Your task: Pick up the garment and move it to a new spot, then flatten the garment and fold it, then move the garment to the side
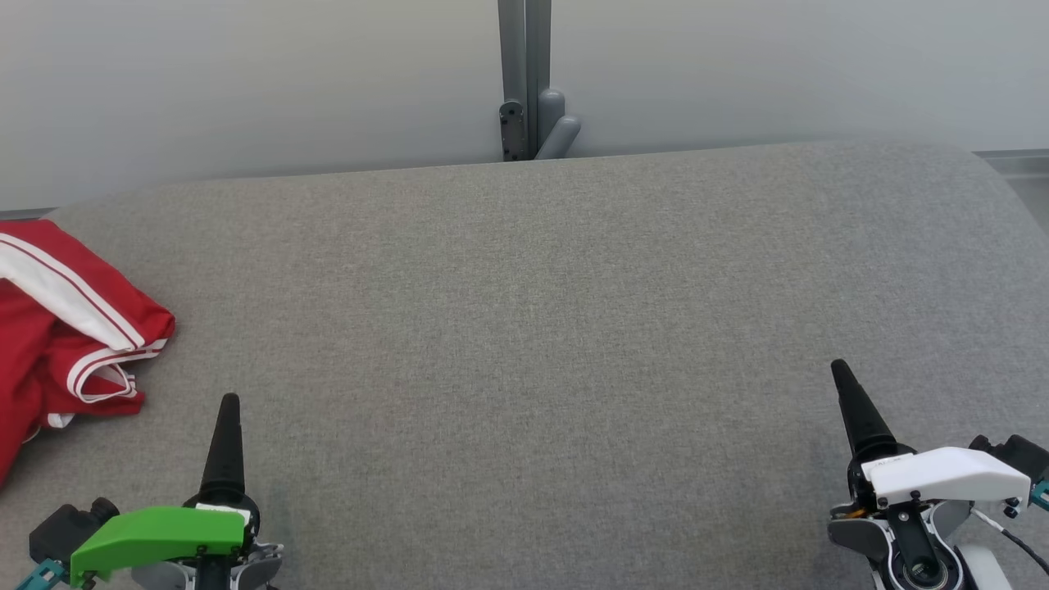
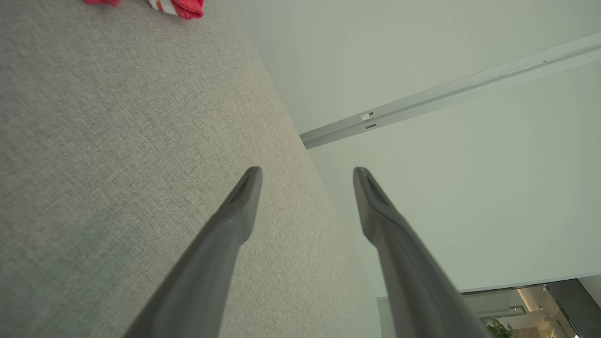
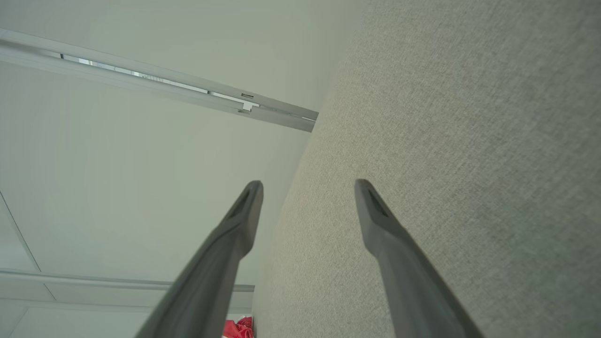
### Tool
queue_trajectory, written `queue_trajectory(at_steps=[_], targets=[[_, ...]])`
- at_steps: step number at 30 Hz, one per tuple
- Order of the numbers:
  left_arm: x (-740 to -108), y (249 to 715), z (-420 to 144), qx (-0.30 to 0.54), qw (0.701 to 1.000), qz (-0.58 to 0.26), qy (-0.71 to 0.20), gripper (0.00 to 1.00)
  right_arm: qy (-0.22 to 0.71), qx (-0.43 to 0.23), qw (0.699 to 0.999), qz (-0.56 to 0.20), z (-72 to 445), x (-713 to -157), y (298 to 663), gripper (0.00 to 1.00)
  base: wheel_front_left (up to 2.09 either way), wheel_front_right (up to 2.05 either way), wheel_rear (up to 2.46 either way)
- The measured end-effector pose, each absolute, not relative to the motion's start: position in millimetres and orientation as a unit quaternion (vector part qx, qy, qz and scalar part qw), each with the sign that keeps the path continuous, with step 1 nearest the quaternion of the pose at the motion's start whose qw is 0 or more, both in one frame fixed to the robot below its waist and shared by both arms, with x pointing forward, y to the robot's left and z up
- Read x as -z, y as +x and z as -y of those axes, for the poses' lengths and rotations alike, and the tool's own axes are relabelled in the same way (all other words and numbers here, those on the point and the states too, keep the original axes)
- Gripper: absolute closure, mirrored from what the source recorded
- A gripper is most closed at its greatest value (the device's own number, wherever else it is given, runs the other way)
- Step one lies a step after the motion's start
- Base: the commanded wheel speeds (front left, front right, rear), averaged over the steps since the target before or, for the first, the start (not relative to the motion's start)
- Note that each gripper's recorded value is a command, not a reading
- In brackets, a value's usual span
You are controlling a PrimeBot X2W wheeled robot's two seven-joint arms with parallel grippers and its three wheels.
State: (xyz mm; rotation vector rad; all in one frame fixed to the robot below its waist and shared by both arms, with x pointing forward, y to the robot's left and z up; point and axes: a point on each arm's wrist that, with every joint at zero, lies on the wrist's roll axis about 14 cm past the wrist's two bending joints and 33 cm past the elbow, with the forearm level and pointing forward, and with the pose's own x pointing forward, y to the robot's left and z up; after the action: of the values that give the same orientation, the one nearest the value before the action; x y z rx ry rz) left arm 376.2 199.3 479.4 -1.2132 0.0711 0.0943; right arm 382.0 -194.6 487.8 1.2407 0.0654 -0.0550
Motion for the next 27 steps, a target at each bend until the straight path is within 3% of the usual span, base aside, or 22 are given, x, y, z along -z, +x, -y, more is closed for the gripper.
queue_trajectory(at_steps=[27], targets=[[-479.0, 375.4, -201.0, -0.044, 0.921, -0.03, -0.386, 0.0, 0.403, 0.017, 0.915, -0.026, 190.6, -488.7, 384.2, 0.0, 0.0, 0.0, 0.0]])
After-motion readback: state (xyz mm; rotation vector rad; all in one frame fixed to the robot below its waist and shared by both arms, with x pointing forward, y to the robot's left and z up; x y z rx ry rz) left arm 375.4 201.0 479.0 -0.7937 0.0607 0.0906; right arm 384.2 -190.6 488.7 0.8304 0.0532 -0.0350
